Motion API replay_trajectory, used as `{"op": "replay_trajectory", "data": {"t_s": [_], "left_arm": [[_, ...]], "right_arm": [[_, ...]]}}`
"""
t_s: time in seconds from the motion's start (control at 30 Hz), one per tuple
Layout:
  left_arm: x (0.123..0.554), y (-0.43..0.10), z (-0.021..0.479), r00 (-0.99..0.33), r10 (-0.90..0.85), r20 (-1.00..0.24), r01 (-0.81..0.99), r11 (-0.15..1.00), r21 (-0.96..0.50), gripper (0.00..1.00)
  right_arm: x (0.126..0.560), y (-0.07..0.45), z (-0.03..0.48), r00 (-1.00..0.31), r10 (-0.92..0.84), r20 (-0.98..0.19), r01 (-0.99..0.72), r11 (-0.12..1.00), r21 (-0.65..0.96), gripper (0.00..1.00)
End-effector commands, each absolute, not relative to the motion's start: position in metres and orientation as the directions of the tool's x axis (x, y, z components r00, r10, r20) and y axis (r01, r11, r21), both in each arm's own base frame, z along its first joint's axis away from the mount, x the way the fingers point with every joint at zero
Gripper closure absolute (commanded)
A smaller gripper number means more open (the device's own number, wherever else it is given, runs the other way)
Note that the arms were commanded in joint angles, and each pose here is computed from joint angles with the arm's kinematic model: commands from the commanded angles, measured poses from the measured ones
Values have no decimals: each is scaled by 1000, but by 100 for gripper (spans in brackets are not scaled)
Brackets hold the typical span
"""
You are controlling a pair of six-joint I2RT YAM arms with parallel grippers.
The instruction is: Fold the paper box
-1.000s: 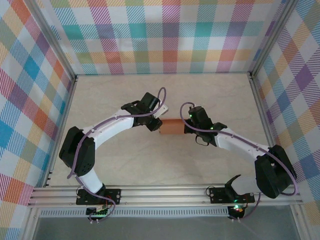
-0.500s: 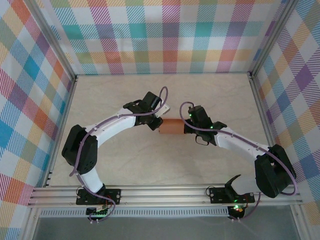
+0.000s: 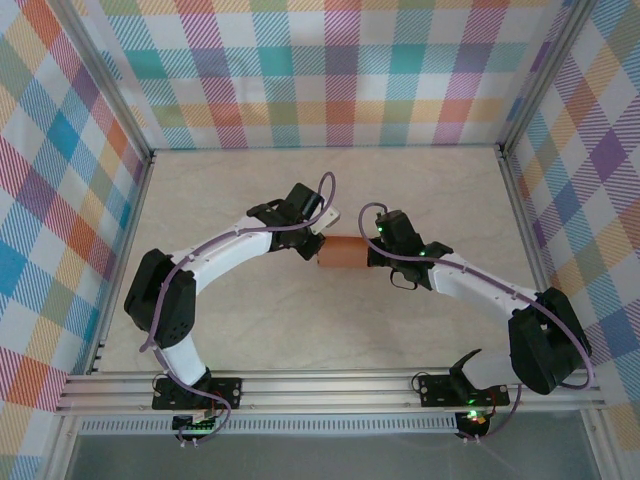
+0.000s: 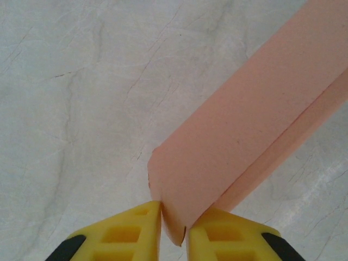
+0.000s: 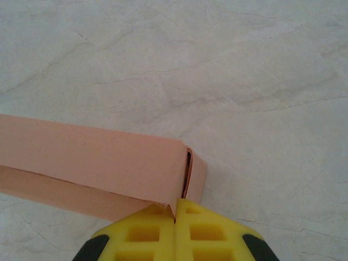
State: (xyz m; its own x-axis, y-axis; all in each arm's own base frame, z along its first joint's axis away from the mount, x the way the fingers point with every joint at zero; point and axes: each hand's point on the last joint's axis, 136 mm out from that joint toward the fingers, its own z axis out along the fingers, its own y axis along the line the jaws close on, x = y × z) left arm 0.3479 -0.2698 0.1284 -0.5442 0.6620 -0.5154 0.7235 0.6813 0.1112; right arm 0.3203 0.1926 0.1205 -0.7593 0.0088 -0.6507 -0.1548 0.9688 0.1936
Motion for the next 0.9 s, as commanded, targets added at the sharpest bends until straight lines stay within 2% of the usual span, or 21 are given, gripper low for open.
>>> {"op": "replay_trajectory", "data": {"t_s": [0.0,0.07,0.13,0.87], "left_arm": [[351,-276,137,-537,658,-528,719,684,121,89],[351,-276,139,-542,655,-526,718,687,115,97],[350,-278,141,-549,651,-523,717,689,104,100],[347,-289,136,-617,609,-498,698,716,9,100]], "right_arm": [[302,193,99,-822,-40,-568,-169,970,176,100],[302,193,99,-823,-43,-566,-170,970,173,100],[303,194,99,-823,-45,-566,-172,970,172,100],[306,194,119,-854,-62,-517,-153,979,134,100]]}}
